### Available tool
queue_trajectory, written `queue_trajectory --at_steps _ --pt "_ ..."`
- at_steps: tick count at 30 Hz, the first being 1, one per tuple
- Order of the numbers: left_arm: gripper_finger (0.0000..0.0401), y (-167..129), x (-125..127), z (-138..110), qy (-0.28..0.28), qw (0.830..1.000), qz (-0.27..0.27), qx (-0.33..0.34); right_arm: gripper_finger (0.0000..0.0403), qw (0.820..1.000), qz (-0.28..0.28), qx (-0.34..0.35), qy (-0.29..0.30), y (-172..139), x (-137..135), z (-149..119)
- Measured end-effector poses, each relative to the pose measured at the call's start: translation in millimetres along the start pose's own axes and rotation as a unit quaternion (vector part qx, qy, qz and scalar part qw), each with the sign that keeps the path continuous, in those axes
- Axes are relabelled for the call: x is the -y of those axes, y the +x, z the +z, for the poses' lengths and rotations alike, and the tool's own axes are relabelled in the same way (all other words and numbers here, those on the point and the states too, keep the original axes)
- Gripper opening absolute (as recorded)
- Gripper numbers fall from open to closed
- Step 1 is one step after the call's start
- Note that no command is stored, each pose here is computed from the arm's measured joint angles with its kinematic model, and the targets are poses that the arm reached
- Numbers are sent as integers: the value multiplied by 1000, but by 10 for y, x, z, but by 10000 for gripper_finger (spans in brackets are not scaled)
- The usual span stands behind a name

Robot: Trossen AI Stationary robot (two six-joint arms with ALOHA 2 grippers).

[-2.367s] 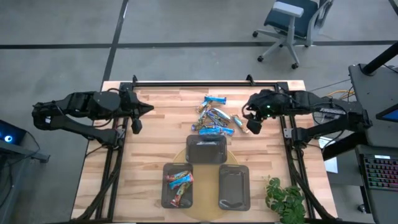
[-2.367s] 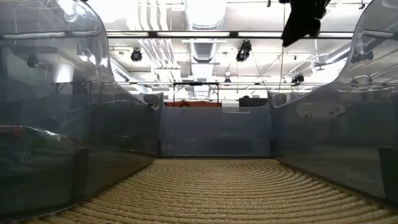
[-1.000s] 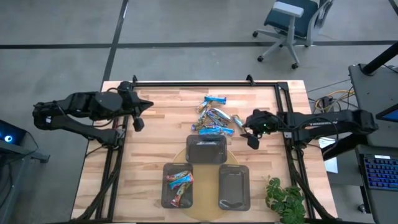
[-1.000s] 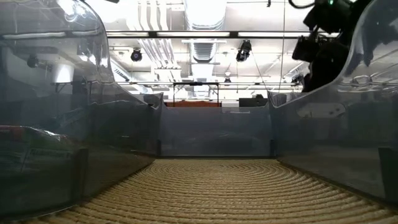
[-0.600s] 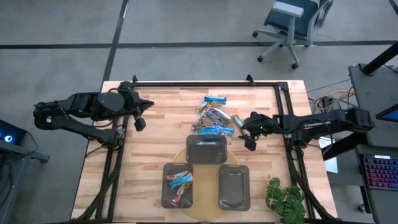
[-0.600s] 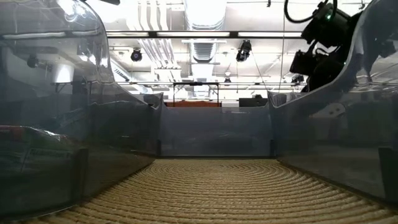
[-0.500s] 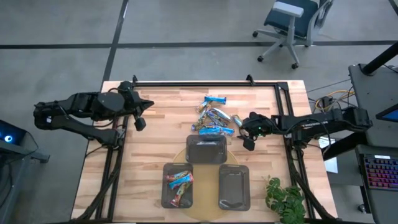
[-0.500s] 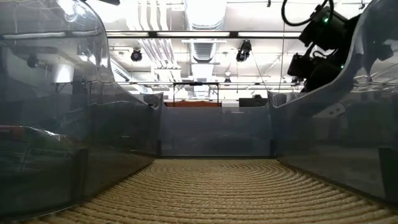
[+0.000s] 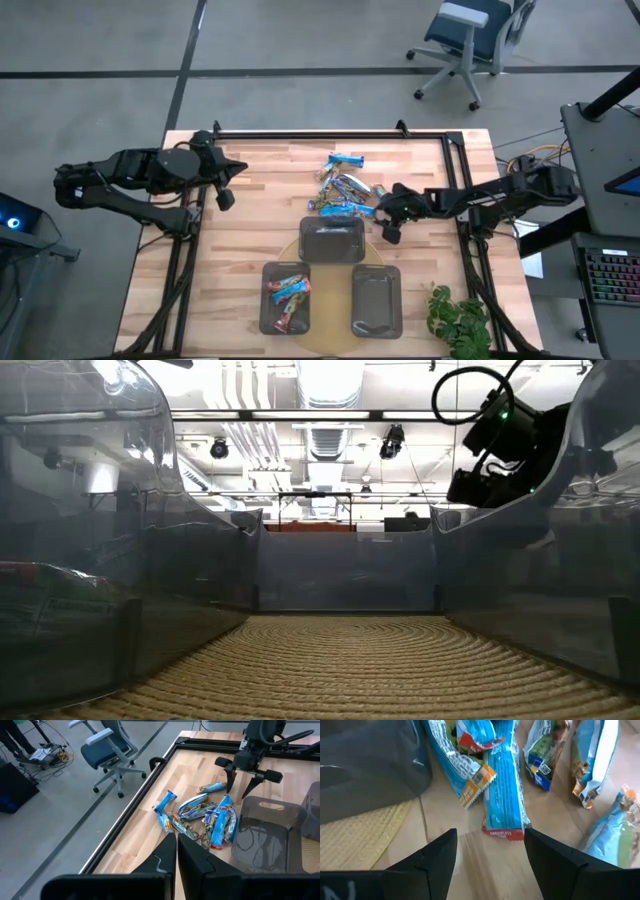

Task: Pick and place Granola Bars by type
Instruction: Put the right red granola bar into the bottom left black bin

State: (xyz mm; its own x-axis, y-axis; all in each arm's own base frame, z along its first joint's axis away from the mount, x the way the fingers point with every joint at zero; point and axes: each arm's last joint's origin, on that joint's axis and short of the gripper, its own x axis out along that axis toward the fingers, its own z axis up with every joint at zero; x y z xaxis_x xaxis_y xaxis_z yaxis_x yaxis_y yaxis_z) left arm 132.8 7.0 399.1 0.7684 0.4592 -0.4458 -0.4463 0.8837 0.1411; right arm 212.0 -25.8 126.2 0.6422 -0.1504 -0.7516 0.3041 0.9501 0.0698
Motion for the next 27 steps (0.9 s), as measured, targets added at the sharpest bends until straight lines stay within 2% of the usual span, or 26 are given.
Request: queue_trajectory --at_steps 9,27 --pt "0 0 0 -1 -4 1000 0 0 221 1000 -12 -14 -3 138 45 -12" --pt "0 -1 -9 -3 -9 1000 13 1 219 999 -29 9 -25 139 151 50"
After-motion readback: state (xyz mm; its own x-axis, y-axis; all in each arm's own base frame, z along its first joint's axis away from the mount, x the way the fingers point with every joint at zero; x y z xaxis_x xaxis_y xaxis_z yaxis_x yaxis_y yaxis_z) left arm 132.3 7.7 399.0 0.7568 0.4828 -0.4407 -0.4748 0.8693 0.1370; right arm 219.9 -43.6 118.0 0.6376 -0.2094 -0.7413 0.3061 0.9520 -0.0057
